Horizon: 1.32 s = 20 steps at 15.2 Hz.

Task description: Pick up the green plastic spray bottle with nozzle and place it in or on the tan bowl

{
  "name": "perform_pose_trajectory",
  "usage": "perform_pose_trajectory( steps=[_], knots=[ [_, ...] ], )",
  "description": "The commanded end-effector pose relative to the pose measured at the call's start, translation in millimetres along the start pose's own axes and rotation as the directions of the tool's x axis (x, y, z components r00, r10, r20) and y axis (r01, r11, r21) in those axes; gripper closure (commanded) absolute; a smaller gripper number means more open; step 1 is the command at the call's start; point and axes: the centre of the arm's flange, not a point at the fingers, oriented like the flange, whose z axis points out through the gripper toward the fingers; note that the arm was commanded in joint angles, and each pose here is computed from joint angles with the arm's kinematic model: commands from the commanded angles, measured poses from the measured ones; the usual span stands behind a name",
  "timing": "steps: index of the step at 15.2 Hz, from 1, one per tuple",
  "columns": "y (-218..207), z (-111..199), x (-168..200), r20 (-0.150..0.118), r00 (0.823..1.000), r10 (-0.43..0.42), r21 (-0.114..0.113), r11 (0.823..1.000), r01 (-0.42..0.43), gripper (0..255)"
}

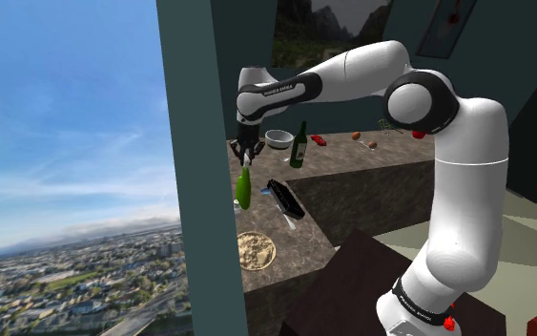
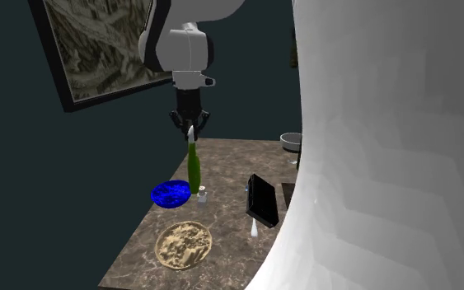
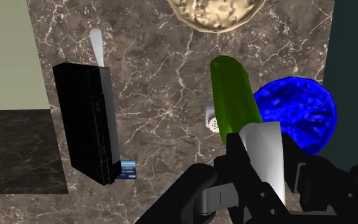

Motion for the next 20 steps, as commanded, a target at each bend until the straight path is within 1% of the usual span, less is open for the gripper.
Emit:
perform_pose_trajectory(
  steps=[1,14,20],
  knots=[
    [0.4,-10.9,-18.1,0.000,1.000,0.000,0.000,1.000,0.000,255],
    [0.9,-93.5,-168.7,0.000,1.000,0.000,0.000,1.000,0.000,255],
    [1.2,-61.8,-168.2,0.000,1.000,0.000,0.000,1.000,0.000,255]
  ],
)
